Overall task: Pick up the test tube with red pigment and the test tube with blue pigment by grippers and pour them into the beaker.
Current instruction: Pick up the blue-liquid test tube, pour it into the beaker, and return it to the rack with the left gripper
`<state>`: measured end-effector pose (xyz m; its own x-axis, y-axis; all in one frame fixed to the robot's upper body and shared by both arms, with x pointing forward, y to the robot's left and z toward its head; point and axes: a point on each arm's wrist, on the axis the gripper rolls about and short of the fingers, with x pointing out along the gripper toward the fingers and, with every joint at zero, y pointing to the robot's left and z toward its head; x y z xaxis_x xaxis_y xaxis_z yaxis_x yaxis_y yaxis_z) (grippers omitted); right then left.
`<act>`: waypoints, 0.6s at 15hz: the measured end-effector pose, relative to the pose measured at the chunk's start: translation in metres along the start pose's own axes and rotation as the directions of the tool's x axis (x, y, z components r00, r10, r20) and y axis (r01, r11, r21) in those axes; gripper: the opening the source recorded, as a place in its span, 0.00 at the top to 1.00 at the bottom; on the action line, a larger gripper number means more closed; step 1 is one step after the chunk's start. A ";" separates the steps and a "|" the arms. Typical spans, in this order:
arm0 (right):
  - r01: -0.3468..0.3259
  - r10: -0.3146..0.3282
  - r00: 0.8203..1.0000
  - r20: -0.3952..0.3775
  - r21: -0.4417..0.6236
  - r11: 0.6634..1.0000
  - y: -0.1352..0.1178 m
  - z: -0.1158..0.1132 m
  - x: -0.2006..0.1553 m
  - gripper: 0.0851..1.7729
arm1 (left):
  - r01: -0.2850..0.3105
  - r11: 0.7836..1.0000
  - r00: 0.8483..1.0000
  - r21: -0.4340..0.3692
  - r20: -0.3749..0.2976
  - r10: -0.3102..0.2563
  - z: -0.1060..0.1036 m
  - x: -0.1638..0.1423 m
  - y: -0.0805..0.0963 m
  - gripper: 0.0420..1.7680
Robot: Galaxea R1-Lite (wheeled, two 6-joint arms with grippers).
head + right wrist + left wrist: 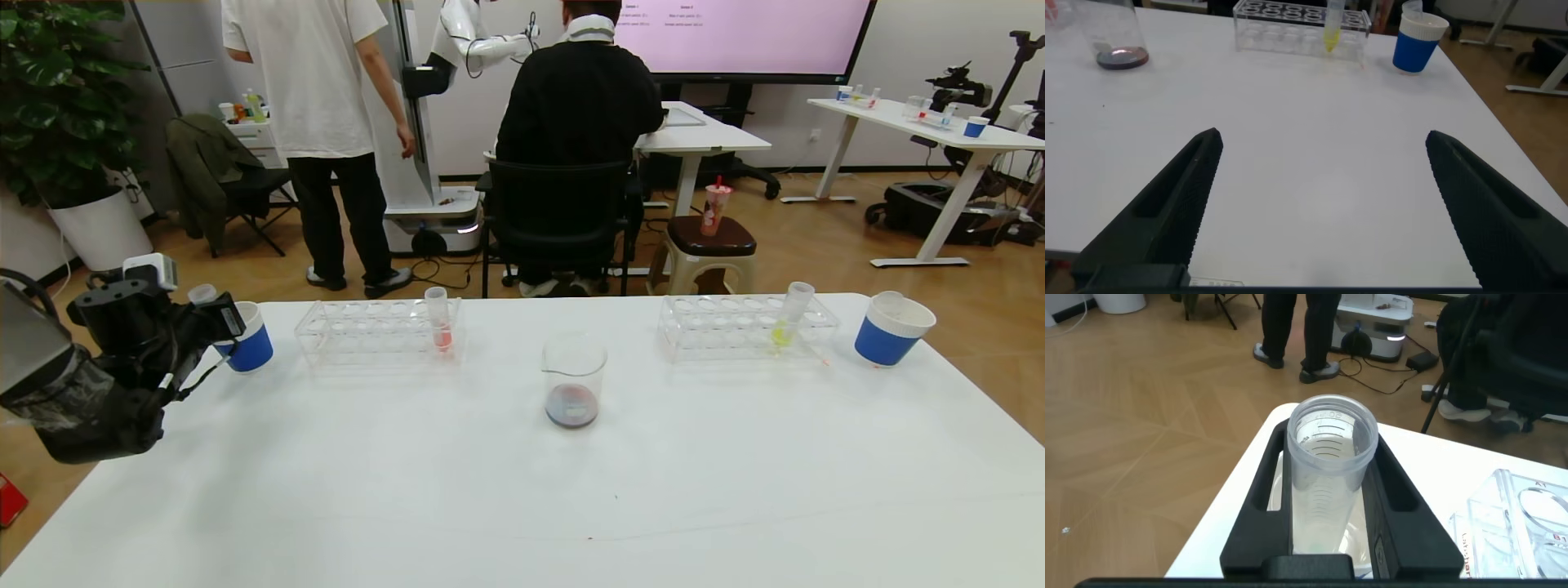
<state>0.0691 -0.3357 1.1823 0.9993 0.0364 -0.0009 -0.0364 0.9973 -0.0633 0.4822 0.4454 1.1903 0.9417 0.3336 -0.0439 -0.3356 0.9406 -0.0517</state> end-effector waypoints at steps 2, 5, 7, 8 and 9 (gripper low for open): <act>0.000 0.000 1.000 0.000 0.000 1.000 0.000 0.000 0.000 0.02 | 0.008 1.000 1.000 0.002 -0.009 -0.008 -0.004 -0.003 -0.002 0.73; 0.000 0.000 1.000 0.000 0.000 1.000 0.000 0.000 0.000 0.02 | 0.013 1.000 1.000 0.003 -0.012 -0.013 -0.005 -0.004 -0.004 0.65; 0.000 0.000 1.000 0.000 0.000 1.000 0.000 0.000 0.000 0.02 | 0.014 1.000 1.000 0.003 -0.012 -0.014 -0.005 -0.004 -0.004 0.27; 0.000 0.000 1.000 0.000 0.000 1.000 0.000 0.000 0.000 0.02 | 0.014 1.000 1.000 0.003 -0.009 -0.014 -0.004 -0.004 -0.004 0.09; 0.000 0.000 1.000 0.000 0.000 1.000 0.000 0.000 0.000 0.02 | 0.013 1.000 1.000 0.002 -0.007 -0.013 -0.003 -0.004 -0.004 0.02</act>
<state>0.0691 -0.3357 1.1823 0.9993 0.0364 -0.0009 -0.0364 0.9973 -0.0638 0.4799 0.4405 1.1872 0.9456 0.3213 -0.0505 -0.3237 0.9448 -0.0500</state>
